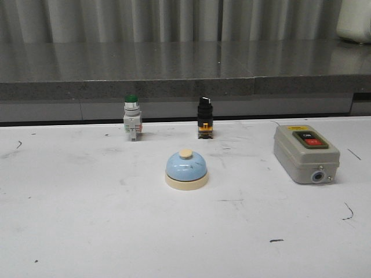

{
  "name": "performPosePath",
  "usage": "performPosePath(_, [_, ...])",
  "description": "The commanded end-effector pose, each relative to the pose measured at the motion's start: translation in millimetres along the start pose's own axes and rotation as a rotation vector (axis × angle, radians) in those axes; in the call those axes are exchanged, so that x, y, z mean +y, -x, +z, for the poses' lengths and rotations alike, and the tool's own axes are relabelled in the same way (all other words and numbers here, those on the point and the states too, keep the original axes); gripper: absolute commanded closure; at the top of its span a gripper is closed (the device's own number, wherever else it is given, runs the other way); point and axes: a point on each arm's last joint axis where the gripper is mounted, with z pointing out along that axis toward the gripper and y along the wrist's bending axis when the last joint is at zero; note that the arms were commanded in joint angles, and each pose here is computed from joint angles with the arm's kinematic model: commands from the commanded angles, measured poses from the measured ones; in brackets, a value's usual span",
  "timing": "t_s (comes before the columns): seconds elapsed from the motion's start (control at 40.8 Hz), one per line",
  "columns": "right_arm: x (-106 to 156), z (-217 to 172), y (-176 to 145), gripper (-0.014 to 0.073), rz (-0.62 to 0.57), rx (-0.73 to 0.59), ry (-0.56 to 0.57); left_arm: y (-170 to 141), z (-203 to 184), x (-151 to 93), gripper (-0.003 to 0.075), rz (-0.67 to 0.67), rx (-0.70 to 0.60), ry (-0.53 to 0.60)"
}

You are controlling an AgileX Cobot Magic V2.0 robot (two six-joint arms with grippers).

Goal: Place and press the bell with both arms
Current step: 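Lift the right gripper up off the bell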

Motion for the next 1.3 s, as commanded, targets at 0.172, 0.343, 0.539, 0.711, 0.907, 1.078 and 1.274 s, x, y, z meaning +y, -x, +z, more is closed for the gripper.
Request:
performPosePath(0.172, [2, -25, -30, 0.0664, -0.006, -0.117, -0.017, 14, -6, -1, 0.0157, -0.012, -0.101, -0.011])
performPosePath(0.343, [2, -27, -31, 0.0664, -0.007, -0.12, -0.017, 14, -6, -1, 0.0173, -0.012, -0.101, -0.011])
performPosePath(0.539, [2, -27, -31, 0.0664, -0.007, -0.12, -0.017, 14, -6, -1, 0.0388, -0.012, -0.101, -0.011])
performPosePath(0.711, [2, -27, -31, 0.0664, -0.007, -0.12, -0.017, 14, -6, -1, 0.0613, -0.012, -0.099, -0.011])
performPosePath(0.907, [2, -27, -31, 0.0664, -0.007, -0.12, -0.017, 14, -6, -1, 0.074, -0.012, -0.099, -0.011])
performPosePath(1.078, [2, -27, -31, 0.0664, -0.007, -0.12, -0.017, 14, -6, -1, 0.074, -0.012, -0.099, -0.011])
performPosePath(1.274, [2, -27, -31, 0.0664, -0.007, -0.12, -0.017, 14, -6, -1, 0.074, -0.012, -0.099, -0.011])
